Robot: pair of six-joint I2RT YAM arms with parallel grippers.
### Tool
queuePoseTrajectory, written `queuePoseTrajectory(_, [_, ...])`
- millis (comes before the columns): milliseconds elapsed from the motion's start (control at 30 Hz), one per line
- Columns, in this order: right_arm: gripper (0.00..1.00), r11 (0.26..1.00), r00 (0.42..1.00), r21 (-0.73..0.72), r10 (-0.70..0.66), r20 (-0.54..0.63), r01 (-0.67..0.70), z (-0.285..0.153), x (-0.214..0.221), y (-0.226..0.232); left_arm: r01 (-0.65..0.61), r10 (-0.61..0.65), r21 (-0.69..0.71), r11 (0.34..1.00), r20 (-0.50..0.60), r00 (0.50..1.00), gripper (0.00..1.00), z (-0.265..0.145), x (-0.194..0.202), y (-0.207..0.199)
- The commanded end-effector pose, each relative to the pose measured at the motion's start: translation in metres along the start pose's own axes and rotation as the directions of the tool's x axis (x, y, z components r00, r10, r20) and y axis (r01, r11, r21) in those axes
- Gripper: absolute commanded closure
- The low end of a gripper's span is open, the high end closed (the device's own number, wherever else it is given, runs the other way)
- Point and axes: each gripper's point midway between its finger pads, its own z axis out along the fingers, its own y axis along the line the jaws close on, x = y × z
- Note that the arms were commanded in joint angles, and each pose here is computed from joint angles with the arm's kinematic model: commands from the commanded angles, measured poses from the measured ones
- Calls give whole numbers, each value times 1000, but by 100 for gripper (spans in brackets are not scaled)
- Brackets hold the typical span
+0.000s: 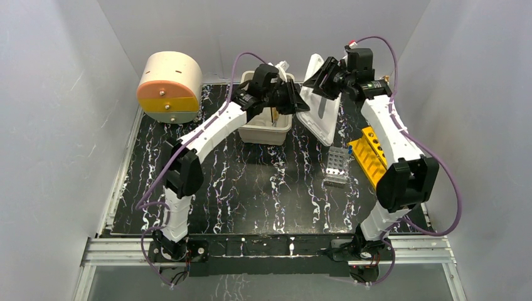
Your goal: Organize the chemistry lab equipment
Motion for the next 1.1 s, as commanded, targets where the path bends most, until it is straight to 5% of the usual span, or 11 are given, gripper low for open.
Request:
queuePoseTrajectory(0, [39, 960, 976, -205, -164, 146, 192, -54, -32, 69, -112, 97, 132, 985, 113, 989, 100, -76, -41, -61])
queuePoseTrajectory(533, [34, 944, 958, -210, -216, 186, 254, -71, -17, 62, 42, -76, 190, 981, 175, 982, 100, -181, -77, 4])
queuePoseTrajectory(1067, [34, 977, 978, -98, -178, 113, 189, -34, 0, 15, 156, -178, 156, 975, 135, 975, 100, -167, -81, 68])
